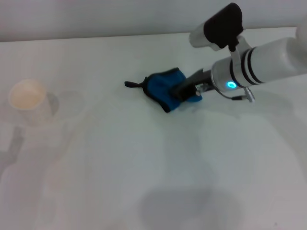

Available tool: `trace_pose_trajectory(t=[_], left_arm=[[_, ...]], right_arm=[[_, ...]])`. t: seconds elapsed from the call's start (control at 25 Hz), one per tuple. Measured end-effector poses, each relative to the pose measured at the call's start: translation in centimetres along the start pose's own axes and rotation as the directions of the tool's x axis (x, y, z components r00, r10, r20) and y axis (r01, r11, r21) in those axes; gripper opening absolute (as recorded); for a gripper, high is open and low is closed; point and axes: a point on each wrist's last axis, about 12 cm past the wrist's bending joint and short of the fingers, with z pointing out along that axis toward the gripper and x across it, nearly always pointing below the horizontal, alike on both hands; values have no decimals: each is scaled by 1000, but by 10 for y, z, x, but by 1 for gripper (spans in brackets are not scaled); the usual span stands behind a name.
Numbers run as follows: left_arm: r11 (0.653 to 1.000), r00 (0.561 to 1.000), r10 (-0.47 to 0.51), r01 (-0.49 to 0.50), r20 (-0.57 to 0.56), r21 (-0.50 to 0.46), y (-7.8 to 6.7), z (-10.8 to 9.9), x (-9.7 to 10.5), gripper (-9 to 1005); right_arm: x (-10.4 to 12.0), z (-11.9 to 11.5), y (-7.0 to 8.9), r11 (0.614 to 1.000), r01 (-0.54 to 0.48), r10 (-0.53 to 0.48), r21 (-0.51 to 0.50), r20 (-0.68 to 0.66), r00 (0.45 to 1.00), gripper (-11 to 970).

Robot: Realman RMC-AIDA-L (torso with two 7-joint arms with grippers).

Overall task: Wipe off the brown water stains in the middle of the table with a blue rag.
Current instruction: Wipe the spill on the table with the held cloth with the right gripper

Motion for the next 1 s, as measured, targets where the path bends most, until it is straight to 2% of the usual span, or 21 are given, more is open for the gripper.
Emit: trace_pose_trajectory(t=[0.32,0.56,0.68,1.0], left_arm=[[1000,1000,-1,1,6,0,0,2,-1,892],[1000,1000,-1,1,11,4,-1,5,-2,892],[1000,1000,-1,1,11,4,-1,5,-2,891],[1000,1000,-1,1,15,8,-2,7,-2,891]], right_arm=[[20,-12,0,998,-13,11,-68,-27,1000,86],[27,-22,-15,998,-48,47,-45,-32,998,86],[34,-33,-30,995,-95,94,-19,-16,995,86],[50,-48,-43,985,-170,170,-16,-14,985,85]])
